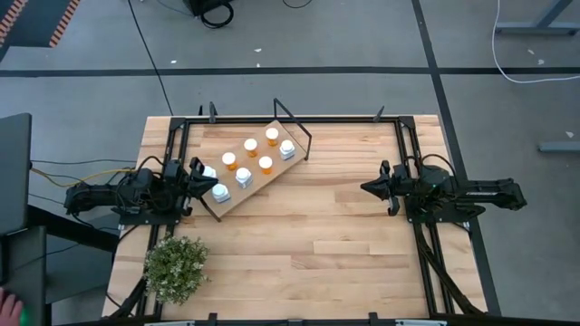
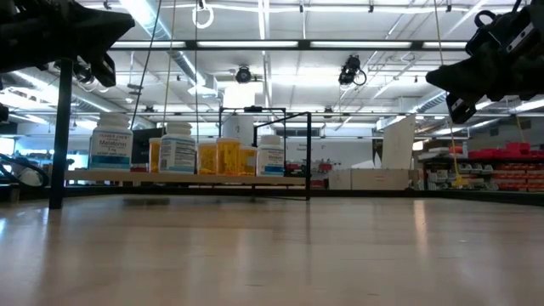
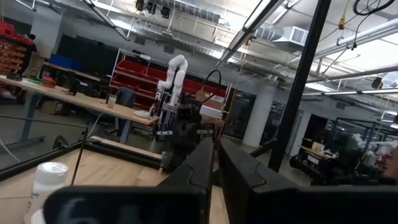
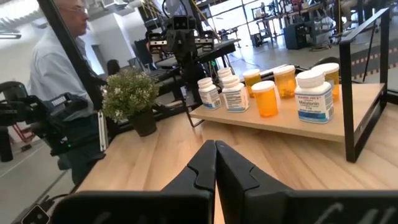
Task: Pick and place medicine bottles onto shelf by color
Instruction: Return To Home Position
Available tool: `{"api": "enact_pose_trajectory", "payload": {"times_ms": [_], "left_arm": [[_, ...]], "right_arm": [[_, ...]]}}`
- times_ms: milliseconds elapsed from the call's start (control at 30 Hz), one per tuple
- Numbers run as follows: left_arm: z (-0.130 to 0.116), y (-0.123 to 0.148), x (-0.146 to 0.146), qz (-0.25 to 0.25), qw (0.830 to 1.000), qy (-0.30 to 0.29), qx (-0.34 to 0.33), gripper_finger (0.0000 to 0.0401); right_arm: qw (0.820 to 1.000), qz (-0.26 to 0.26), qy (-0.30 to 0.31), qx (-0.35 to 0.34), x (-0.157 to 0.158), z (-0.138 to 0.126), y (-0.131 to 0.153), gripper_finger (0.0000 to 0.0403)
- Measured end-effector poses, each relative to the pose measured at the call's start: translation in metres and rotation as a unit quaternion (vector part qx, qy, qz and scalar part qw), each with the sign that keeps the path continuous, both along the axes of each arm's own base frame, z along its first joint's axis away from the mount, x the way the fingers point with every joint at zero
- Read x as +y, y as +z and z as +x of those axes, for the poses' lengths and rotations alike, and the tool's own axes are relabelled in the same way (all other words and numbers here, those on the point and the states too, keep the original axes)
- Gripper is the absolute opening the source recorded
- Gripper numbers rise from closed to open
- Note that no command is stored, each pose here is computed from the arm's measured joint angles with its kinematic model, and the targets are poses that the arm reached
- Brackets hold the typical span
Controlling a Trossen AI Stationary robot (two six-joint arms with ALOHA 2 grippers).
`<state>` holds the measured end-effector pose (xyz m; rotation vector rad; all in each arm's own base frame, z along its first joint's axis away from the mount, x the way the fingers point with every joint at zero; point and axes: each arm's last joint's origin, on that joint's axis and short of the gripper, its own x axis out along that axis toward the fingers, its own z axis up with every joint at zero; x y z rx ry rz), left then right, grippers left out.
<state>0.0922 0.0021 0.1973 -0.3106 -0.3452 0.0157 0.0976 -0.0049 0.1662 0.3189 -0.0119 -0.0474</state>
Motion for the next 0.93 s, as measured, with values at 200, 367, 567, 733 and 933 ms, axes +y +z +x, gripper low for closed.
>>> {"api": "enact_pose_trajectory", "payload": {"times_ms": [200, 367, 567, 733, 933], "left_arm": [[0.0, 0.0, 0.0, 0.0, 1.0, 0.0, 0.0, 0.0033], [0.0, -0.0001, 0.0, 0.0, 1.0, 0.0, 0.0, 0.0024], [0.0, 0.0, 0.0, 0.0, 1.0, 0.0, 0.0, 0.0029], [0.0, 0.0, 0.0, 0.0, 1.0, 0.0, 0.0, 0.0036], [0.0, -0.0001, 0.0, 0.0, 1.0, 0.0, 0.0, 0.0027]], "right_arm": [[1.0, -0.002, 0.0, 0.002, 0.0, 0.0002, -0.0004, 0.0011], [1.0, -0.001, 0.0, 0.002, 0.0, 0.0002, -0.0004, 0.0011], [1.0, 0.0, 0.0, 0.002, 0.0, 0.0002, -0.0004, 0.0011], [1.0, -0.002, 0.0, 0.003, 0.0, 0.0002, -0.0004, 0.0011], [1.0, -0.002, 0.0, 0.003, 0.0, 0.0002, -0.0004, 0.0011]]}}
